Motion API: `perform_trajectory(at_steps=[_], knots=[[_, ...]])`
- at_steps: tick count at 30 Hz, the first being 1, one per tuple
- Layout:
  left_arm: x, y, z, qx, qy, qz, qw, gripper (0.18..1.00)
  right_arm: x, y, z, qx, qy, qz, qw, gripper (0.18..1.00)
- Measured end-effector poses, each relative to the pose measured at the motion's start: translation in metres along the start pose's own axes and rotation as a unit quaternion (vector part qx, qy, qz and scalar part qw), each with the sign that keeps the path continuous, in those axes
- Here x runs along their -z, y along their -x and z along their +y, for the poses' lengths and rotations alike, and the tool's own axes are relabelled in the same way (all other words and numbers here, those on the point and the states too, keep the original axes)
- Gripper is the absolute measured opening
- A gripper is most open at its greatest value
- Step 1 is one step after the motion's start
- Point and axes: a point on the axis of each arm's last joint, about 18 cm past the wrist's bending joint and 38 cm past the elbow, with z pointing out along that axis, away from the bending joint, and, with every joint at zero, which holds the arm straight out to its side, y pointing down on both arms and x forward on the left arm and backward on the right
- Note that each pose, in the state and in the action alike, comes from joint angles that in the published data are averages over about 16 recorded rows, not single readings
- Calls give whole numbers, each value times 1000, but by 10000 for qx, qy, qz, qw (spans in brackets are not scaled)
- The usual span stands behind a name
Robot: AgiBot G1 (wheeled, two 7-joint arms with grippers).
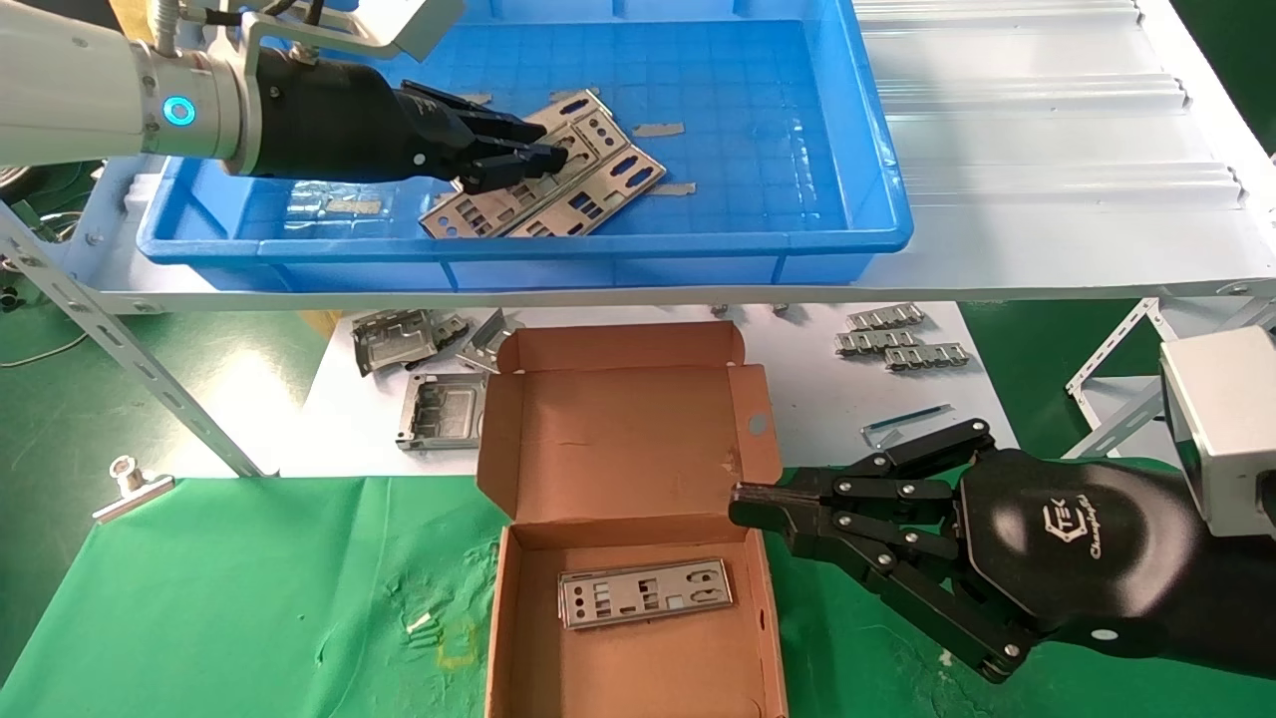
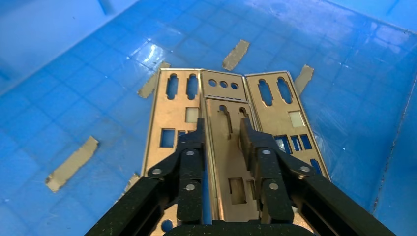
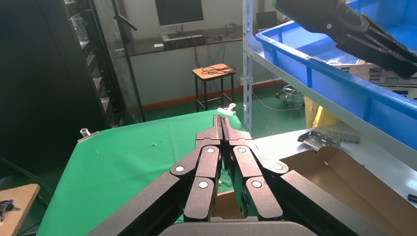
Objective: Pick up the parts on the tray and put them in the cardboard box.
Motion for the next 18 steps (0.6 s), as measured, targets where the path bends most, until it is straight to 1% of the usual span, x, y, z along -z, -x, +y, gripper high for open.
perform_trajectory(at_steps=[4,10,18], knots=[[3,2,-3,-22,-39,-36,10000,356,0,0,0,0,0,0,10000,191],[6,6,-9,-56,-104,-104,9999,274,0,0,0,0,0,0,10000,191],[9,10,-16,-129,-166,-192,9996,221,0,0,0,0,0,0,10000,191]])
